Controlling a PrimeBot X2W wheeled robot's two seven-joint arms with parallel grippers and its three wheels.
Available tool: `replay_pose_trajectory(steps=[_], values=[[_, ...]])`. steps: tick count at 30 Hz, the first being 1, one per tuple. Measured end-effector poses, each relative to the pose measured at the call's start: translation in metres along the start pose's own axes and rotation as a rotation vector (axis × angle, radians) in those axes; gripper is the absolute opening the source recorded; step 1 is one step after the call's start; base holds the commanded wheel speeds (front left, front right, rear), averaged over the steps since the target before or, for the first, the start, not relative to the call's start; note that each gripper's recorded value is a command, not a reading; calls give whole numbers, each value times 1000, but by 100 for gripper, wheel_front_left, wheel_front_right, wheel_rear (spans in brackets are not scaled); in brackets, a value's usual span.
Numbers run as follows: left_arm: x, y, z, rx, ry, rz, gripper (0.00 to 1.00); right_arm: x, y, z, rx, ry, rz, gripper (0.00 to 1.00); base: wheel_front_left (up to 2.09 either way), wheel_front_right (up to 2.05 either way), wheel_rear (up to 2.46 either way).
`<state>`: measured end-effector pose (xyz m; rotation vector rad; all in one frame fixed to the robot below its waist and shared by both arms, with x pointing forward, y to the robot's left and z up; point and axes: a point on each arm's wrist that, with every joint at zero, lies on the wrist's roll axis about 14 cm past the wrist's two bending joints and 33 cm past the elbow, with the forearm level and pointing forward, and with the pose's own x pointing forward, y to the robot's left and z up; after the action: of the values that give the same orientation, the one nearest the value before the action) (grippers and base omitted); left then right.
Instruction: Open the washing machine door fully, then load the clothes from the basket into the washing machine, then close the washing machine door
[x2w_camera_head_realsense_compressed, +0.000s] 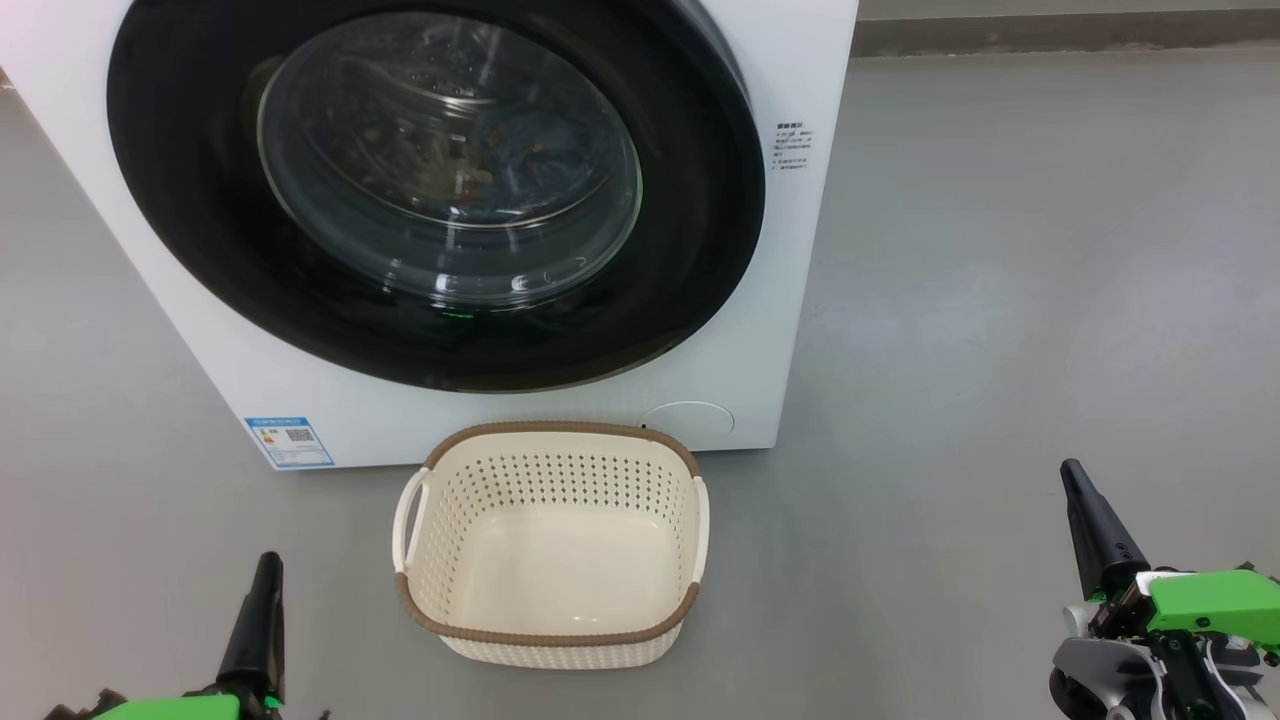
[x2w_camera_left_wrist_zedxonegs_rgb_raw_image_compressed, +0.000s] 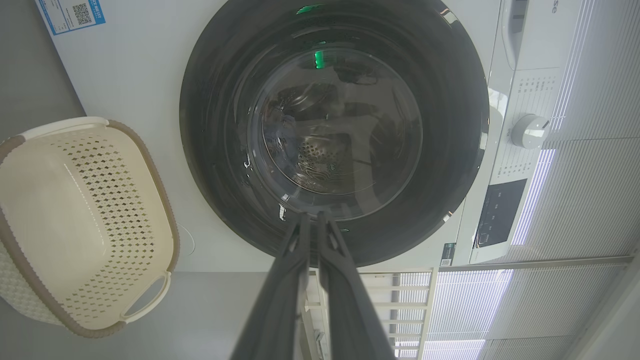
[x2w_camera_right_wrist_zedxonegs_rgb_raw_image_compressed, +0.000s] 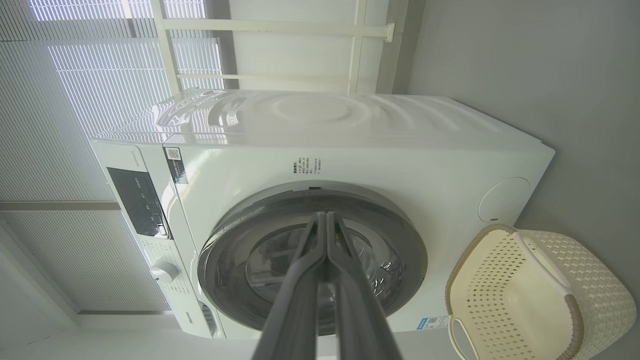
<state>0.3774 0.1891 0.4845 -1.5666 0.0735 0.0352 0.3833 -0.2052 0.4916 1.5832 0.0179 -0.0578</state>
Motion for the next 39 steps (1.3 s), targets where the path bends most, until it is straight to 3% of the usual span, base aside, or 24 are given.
replay_pose_trajectory(steps=[39], values=[[0,0,0,-1,0,0,0,0,0,0,1,-1,0,0,0,0,0]])
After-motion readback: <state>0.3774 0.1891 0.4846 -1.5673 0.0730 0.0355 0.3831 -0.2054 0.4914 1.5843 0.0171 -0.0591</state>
